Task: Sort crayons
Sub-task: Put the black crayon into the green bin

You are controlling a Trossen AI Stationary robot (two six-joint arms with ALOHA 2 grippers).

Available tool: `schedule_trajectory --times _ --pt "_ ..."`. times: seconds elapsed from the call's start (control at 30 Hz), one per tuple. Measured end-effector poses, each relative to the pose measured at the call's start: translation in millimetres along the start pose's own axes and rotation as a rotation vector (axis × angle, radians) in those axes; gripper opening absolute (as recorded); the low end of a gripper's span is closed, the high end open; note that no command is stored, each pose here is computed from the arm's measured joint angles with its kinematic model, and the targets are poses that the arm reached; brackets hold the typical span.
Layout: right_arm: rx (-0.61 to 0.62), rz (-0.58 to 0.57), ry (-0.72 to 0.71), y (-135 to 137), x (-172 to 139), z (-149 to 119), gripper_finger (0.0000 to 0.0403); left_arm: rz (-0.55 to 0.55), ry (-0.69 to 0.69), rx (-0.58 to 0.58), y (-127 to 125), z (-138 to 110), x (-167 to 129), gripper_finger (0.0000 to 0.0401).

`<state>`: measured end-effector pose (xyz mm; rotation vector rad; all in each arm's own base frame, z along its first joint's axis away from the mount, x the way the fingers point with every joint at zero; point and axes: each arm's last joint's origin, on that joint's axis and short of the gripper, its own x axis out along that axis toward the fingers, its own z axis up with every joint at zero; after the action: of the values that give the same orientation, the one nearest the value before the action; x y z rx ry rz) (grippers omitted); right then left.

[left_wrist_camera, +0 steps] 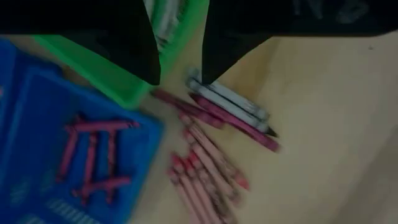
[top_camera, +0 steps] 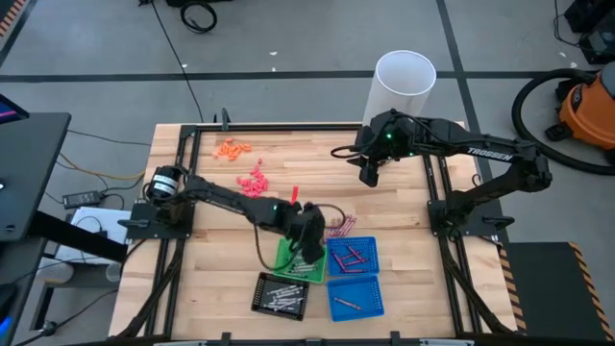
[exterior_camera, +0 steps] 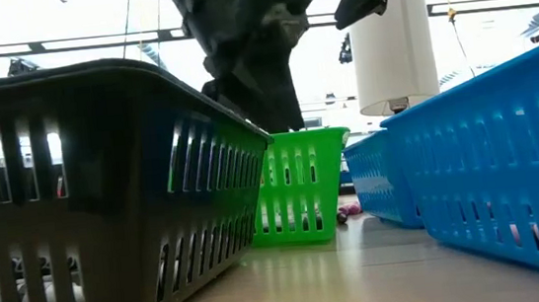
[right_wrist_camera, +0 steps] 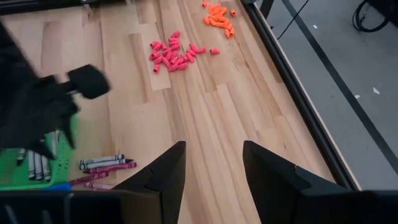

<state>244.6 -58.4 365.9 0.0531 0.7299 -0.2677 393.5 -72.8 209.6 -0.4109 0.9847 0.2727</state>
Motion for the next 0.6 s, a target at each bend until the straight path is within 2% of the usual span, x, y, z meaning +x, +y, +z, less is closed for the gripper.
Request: schedule_trajectory --times 0.23,0.6 --pt "-0.006 0.005 -0.019 2.5 -0.1 1.8 0.0168 0.016 0.031 -0.164 26.1 14.4 10.6 0.0125" --pt "-0.021 0.004 -0.044 2.5 -0.2 4.2 0.0168 0.127 0.098 -0.453 37.3 2.5 48.9 0.0135"
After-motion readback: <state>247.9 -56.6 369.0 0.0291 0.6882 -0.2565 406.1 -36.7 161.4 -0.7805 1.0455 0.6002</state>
